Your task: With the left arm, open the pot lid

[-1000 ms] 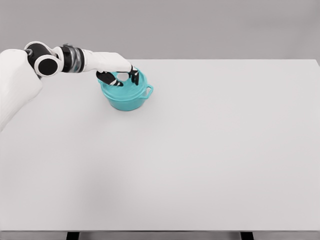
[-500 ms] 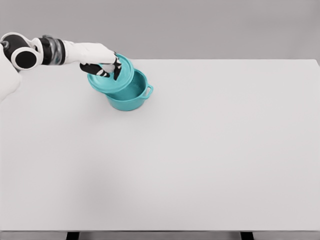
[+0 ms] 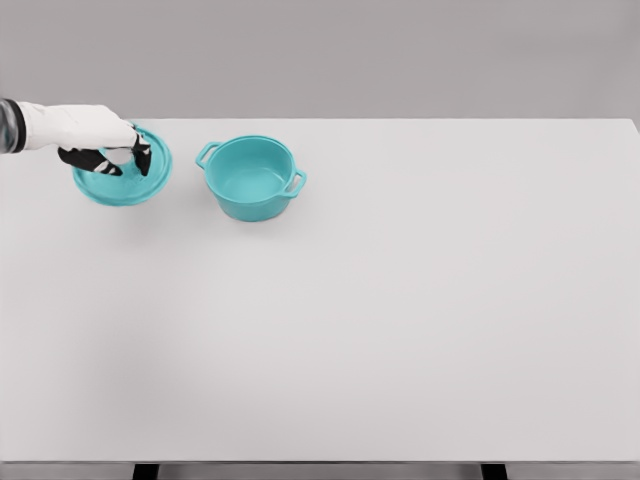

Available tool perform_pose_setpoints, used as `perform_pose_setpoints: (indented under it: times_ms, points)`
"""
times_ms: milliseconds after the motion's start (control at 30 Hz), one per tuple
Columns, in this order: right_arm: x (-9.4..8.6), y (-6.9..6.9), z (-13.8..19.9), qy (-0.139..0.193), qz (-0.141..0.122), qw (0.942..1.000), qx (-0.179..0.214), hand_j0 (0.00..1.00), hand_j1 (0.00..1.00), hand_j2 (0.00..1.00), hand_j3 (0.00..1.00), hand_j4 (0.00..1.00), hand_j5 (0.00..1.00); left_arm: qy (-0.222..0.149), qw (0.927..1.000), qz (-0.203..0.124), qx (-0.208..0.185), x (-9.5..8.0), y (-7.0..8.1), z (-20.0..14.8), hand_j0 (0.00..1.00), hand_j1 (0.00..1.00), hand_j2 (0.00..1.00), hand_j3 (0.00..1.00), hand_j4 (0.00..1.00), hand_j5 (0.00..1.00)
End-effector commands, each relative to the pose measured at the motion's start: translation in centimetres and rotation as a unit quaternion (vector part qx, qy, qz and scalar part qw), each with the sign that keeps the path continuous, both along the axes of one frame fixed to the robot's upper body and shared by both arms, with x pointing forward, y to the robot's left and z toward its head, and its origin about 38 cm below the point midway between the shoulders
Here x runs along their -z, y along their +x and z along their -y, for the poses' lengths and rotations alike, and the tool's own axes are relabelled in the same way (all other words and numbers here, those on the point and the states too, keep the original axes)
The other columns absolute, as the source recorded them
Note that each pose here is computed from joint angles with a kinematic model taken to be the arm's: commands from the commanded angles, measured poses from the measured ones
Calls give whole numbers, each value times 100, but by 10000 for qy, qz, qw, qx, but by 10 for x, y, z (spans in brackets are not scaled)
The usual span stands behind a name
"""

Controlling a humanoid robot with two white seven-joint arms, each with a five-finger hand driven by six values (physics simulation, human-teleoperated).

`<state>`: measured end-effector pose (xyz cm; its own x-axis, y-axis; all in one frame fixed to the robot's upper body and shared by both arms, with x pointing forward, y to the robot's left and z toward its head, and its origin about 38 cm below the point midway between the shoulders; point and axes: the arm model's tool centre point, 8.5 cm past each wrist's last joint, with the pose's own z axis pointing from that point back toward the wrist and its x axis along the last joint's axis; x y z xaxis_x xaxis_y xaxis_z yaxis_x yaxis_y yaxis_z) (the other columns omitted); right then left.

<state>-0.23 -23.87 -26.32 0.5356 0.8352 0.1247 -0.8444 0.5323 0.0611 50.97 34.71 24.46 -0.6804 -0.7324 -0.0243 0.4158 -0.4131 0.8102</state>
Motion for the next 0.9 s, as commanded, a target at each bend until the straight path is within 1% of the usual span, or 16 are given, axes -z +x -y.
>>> perform_pose_setpoints:
  times_ms: [0, 67, 133, 200, 233, 300, 433, 500, 600, 733, 867]
  points:
    - [0, 0, 0, 1, 0, 10000, 0, 100, 100, 100, 100, 100, 100, -28, 10000, -25, -34, 2, 1, 0, 78, 78, 78, 78, 78, 78]
    - [0, 0, 0, 1, 0, 10000, 0, 100, 100, 100, 100, 100, 100, -30, 9999, -143, -53, 14, -2, -1, 82, 82, 82, 82, 82, 82]
    - [0, 0, 0, 1, 0, 10000, 0, 100, 100, 100, 100, 100, 100, -58, 9997, -222, -42, 22, -2, 3, 90, 90, 90, 90, 90, 90]
    - [0, 0, 0, 1, 0, 10000, 0, 100, 100, 100, 100, 100, 100, -98, 9996, -270, -22, 28, -1, 8, 99, 99, 99, 99, 99, 99]
    - [0, 0, 0, 1, 0, 10000, 0, 100, 100, 100, 100, 100, 100, -112, 9995, -309, -42, 31, -1, 8, 100, 100, 100, 100, 100, 100]
    - [0, 0, 0, 1, 0, 10000, 0, 100, 100, 100, 100, 100, 100, -178, 9988, -409, -197, 39, 3, 5, 100, 100, 100, 100, 100, 100]
    - [0, 0, 0, 1, 0, 10000, 0, 100, 100, 100, 100, 100, 100, -196, 9982, -396, -401, 35, 5, -11, 100, 100, 100, 100, 100, 100]
    - [0, 0, 0, 1, 0, 10000, 0, 100, 100, 100, 100, 100, 100, -243, 9952, -463, -824, 39, 8, -36, 100, 100, 100, 100, 100, 100]
    - [0, 0, 0, 1, 0, 10000, 0, 100, 100, 100, 100, 100, 100, -241, 9876, -628, -1420, 49, 5, -74, 100, 100, 100, 100, 100, 100]
    - [0, 0, 0, 1, 0, 10000, 0, 100, 100, 100, 100, 100, 100, -206, 9824, -668, -1730, 50, 0, -98, 100, 100, 100, 100, 100, 100]
    - [0, 0, 0, 1, 0, 10000, 0, 100, 100, 100, 100, 100, 100, -187, 9807, -695, -1820, 52, -2, -105, 100, 100, 100, 100, 100, 100]
